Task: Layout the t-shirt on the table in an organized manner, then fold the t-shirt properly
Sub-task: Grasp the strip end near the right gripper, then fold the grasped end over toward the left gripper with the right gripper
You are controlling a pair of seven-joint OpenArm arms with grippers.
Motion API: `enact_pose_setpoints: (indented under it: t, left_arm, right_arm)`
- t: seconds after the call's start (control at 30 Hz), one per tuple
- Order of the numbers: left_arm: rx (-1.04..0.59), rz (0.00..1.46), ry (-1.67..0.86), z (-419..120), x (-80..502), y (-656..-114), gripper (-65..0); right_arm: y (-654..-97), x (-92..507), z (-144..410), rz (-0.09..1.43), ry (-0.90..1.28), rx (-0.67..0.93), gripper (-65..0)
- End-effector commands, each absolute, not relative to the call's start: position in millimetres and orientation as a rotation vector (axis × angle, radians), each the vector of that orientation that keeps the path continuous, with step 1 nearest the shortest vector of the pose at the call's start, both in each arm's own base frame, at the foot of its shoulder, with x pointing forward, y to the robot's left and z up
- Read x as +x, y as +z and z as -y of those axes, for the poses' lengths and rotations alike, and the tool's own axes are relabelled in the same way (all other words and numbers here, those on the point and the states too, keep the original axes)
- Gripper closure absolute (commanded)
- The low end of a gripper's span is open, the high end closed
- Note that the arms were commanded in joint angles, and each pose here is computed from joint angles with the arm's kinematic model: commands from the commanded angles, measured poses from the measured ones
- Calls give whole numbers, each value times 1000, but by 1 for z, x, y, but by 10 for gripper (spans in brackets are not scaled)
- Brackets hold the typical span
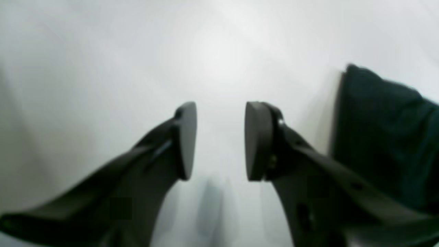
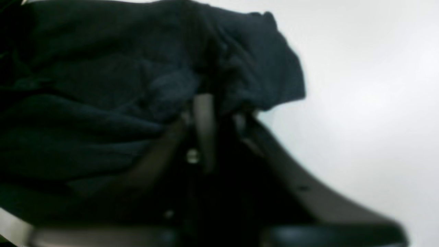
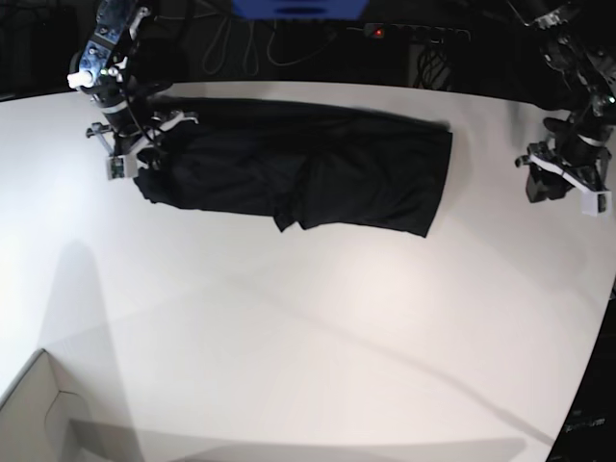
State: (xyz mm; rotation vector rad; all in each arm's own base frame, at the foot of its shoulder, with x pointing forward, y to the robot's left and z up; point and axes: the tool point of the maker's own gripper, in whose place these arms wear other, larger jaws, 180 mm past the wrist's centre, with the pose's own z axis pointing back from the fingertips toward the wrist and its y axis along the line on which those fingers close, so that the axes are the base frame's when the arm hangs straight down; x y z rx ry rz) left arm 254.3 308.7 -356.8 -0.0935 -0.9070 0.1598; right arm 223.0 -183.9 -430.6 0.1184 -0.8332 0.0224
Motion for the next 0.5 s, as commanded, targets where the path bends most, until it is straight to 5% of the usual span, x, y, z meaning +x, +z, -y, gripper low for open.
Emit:
enact_pose_setpoints:
  t: [0.0,0.47]
  left_arm:
    - [-67,959,162,-320,259,-340,-231]
    - [7,920,215,-351,226,-343,-231]
  right_arm:
    - [-432,220,184,812,33,113,0]
    - [-334,263,138,1066,253,89,0]
